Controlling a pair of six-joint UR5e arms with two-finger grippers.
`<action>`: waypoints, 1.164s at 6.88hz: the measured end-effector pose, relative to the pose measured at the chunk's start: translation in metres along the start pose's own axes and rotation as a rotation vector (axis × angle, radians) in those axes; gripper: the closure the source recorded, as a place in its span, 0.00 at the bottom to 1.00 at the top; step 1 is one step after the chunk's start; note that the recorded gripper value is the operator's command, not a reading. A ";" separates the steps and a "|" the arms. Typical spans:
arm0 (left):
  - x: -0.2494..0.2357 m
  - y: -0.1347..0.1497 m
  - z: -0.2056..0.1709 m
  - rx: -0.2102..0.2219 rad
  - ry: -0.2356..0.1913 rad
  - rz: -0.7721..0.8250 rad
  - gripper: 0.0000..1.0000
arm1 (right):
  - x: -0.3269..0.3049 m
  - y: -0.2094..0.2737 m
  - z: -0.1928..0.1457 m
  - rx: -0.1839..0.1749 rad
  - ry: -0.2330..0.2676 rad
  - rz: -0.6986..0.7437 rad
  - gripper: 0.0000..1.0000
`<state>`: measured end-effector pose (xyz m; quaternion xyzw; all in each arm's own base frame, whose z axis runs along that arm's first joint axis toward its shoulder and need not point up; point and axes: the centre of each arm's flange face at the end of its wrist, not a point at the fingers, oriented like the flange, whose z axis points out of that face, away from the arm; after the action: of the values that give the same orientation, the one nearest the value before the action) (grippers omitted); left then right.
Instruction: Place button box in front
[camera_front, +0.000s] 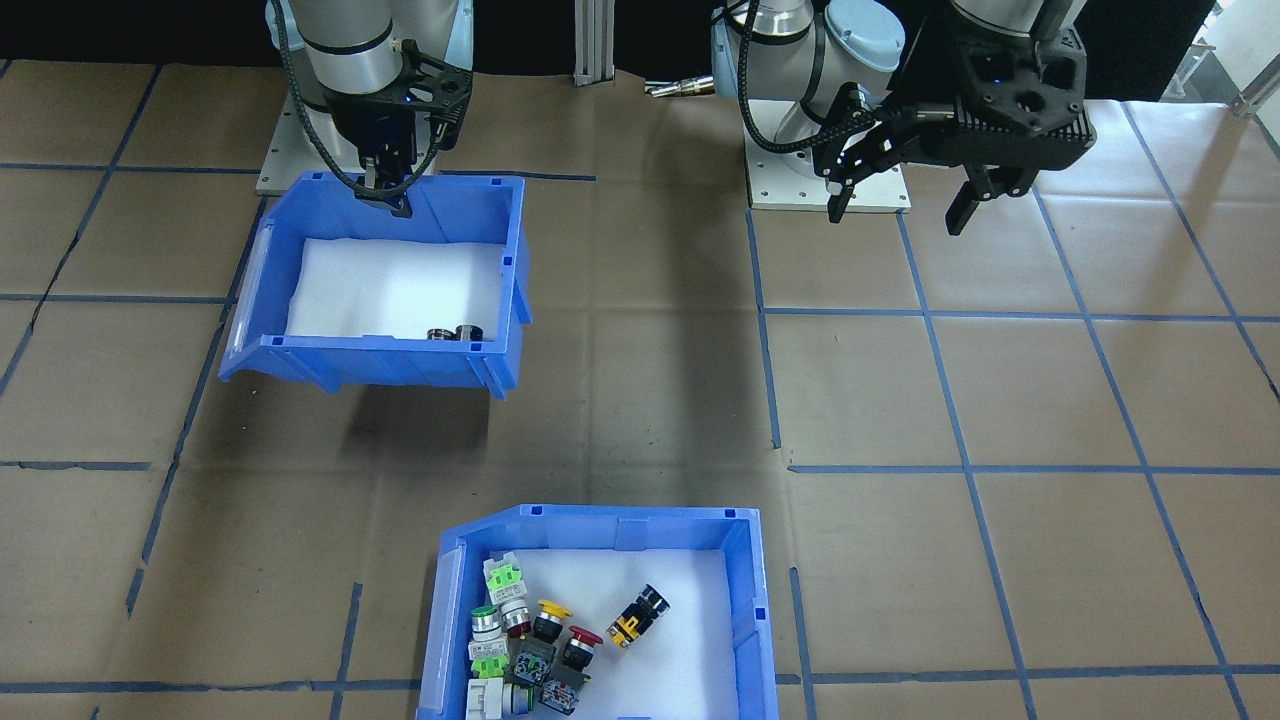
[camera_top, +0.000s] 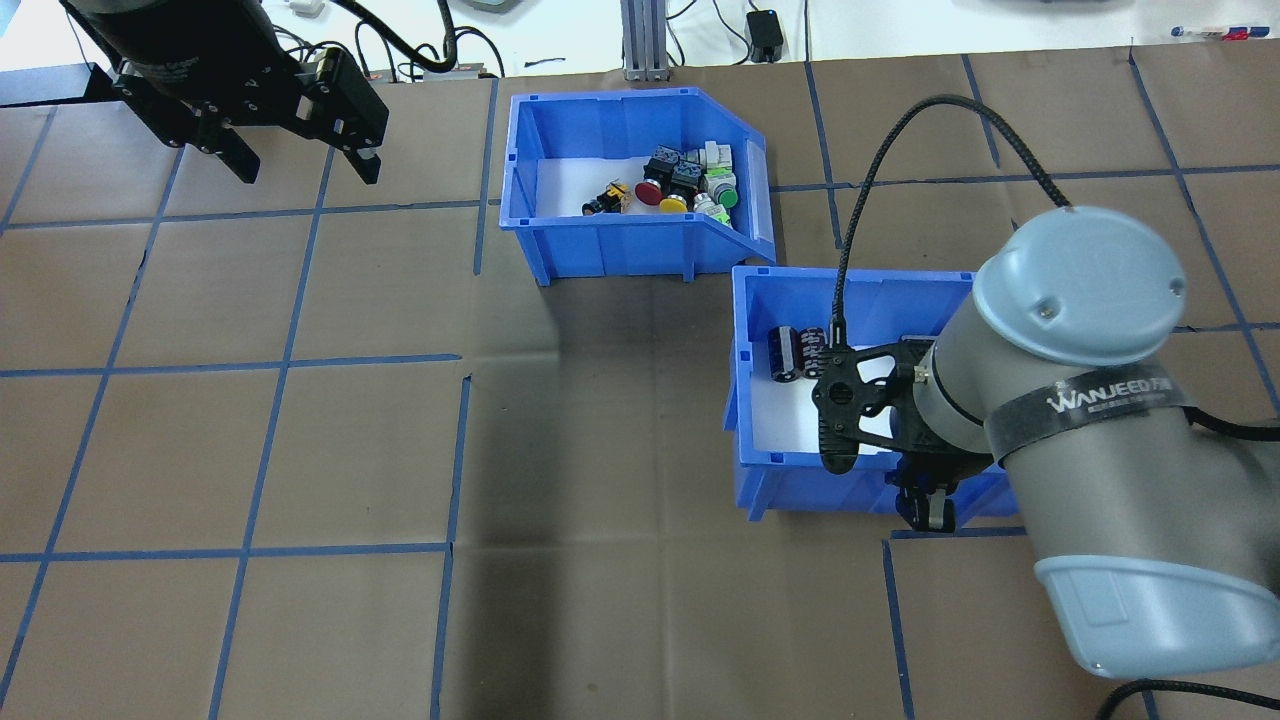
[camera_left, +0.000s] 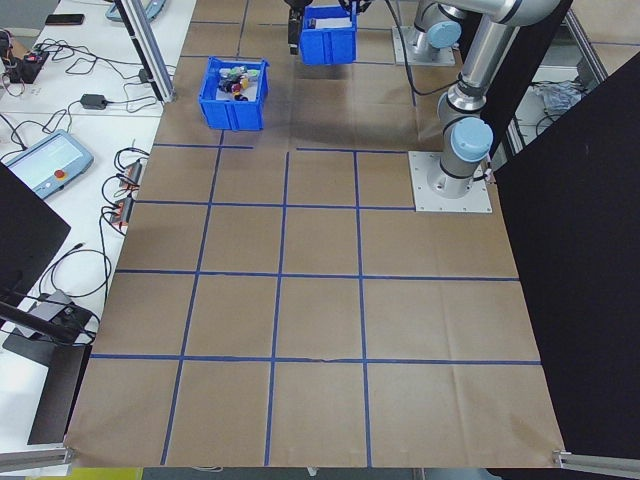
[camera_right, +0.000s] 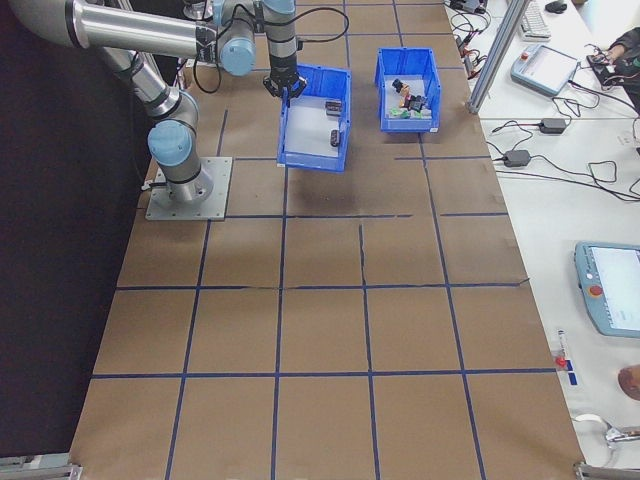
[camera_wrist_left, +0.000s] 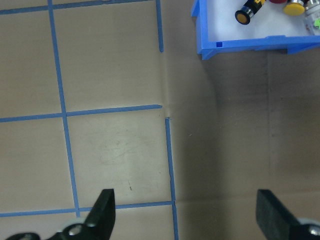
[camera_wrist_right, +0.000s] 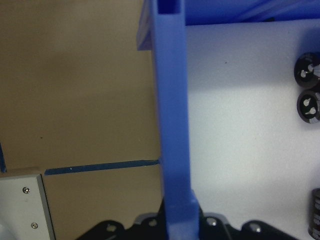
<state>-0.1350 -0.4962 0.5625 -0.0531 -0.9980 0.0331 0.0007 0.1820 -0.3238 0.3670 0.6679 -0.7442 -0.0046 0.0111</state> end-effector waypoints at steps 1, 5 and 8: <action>-0.003 0.002 0.001 -0.006 -0.026 0.013 0.00 | -0.006 -0.017 0.006 -0.007 0.001 0.001 0.99; -0.014 0.004 0.001 -0.011 -0.043 0.006 0.00 | -0.033 -0.093 0.034 -0.019 0.039 -0.022 0.99; -0.012 0.005 0.009 -0.024 -0.023 -0.003 0.00 | -0.046 -0.142 0.069 -0.031 0.082 -0.075 0.99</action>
<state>-0.1221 -0.4933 0.5535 -0.0513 -0.9984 0.0218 -0.0113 0.3269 -0.2937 0.2950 0.6948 -0.7173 0.0109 0.0516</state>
